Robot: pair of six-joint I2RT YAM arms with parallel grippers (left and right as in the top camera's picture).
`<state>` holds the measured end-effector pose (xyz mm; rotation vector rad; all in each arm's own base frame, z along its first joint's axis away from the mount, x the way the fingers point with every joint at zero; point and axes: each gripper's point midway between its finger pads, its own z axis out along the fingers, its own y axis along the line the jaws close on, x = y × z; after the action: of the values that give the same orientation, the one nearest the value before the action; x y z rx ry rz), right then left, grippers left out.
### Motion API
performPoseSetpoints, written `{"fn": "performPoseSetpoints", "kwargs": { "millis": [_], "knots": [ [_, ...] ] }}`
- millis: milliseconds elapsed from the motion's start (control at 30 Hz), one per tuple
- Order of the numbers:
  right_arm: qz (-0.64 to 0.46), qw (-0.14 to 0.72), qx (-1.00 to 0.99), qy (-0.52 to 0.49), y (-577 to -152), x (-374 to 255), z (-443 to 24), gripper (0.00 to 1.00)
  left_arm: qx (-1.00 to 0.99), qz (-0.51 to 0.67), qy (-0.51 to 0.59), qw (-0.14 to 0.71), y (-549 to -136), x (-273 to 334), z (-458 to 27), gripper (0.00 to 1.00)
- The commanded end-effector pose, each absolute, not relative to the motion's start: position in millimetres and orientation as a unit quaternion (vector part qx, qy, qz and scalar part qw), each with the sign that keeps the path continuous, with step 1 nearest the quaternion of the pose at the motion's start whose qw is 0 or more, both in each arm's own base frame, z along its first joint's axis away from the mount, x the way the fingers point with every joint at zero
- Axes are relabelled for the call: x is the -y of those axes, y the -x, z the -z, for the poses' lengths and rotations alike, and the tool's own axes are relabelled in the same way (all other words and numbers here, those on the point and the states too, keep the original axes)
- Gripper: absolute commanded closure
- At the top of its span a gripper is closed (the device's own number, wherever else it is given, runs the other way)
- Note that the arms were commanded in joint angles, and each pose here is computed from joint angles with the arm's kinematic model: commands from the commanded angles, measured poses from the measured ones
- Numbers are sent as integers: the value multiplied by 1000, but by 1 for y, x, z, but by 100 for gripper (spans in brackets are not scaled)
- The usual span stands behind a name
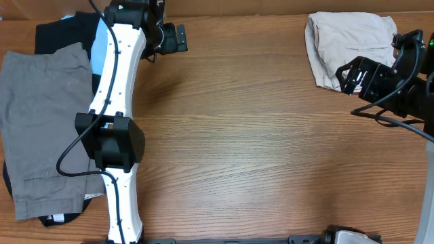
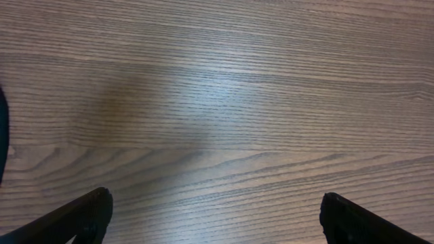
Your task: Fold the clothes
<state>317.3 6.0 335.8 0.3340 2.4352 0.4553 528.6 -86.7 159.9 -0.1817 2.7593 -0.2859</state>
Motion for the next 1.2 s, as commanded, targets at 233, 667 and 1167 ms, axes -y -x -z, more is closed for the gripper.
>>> {"fn": "performPoseSetpoints", "kwargs": {
  "millis": [233, 667, 1167],
  "knots": [
    [-180, 355, -911, -112, -324, -9, -355, 0, -975, 97, 52, 193, -531, 88, -168, 0],
    [-204, 375, -900, -86, -332, -24, -366, 0, -975, 97, 52, 193, -531, 88, -168, 0],
    [-121, 513, -844, -97, -330, 5, -401, 0, -975, 97, 52, 193, -531, 88, -168, 0]
  ]
}}
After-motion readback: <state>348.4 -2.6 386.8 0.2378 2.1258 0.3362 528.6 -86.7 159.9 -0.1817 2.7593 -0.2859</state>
